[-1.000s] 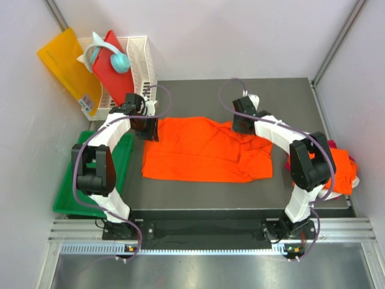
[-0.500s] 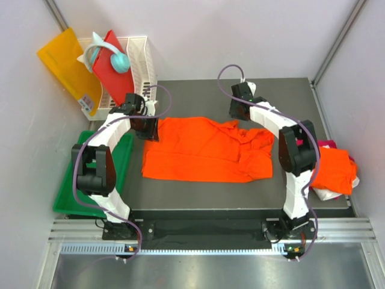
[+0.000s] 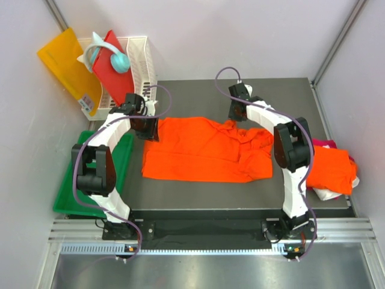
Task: Fold and stack the t-shirts
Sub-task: Grap the side of the flattened tshirt furthest away from the robot with both arms
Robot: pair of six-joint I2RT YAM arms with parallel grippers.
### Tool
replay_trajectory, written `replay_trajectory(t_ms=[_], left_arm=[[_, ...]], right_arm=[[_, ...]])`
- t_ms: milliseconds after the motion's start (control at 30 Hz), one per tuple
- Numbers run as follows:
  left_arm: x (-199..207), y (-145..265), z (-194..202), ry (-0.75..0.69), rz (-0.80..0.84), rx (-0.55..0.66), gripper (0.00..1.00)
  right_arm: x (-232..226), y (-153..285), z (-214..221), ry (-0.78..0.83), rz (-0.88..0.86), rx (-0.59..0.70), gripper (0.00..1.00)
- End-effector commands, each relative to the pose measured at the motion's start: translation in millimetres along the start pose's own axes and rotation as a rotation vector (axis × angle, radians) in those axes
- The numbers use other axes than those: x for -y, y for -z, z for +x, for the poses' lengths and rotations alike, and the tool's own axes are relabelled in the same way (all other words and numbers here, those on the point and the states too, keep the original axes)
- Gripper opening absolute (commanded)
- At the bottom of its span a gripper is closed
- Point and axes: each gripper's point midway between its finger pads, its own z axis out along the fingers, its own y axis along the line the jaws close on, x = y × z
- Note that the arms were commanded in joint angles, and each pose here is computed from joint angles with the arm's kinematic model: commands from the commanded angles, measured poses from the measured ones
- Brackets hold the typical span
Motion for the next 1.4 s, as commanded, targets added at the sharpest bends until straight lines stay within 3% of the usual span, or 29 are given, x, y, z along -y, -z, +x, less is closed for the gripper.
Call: replay_trajectory(t_ms=[0,200,400,733,867,933,967,1067,1233,1367], left_arm=[[2,8,-6,-0.001,0.003,0.029,0.38],[0,7,-5,0.002,-0.007,0.026,0.38],[-1,4,-1,0.002,-0.007,0.017,0.38],[-2,3,0,0.003,-0.013,0.018,0.38],[-3,3,2,0.000,-0.016,0.016,0.38],[-3,2,4,0.001,-0.013,0.009,0.38],[-3,2,4,0.000,-0.016,0.009,0.38],[-3,1,3,0.000,-0.016,0.009,0.38],[-2,1,1,0.002,-0.007,0.012,0.38],[-1,2,1,-0.002,-0.005,0.015,0.38]], right_arm=[[-11,17,-22,-0.011,-0.063,0.087,0.00],[-28,58,-18,0.033,-0.118,0.141,0.00],[-50,90,21,0.105,-0.190,0.138,0.00],[-88,85,132,0.252,-0.268,-0.040,0.00],[-96,80,155,0.295,-0.268,-0.088,0.00],[-98,80,149,0.283,-0.261,-0.072,0.11],[-100,85,140,0.278,-0.263,-0.046,0.23],[-98,102,92,0.216,-0.241,0.067,0.46],[-86,116,23,0.181,-0.208,0.179,0.52],[-62,95,23,0.240,-0.110,0.143,0.48]])
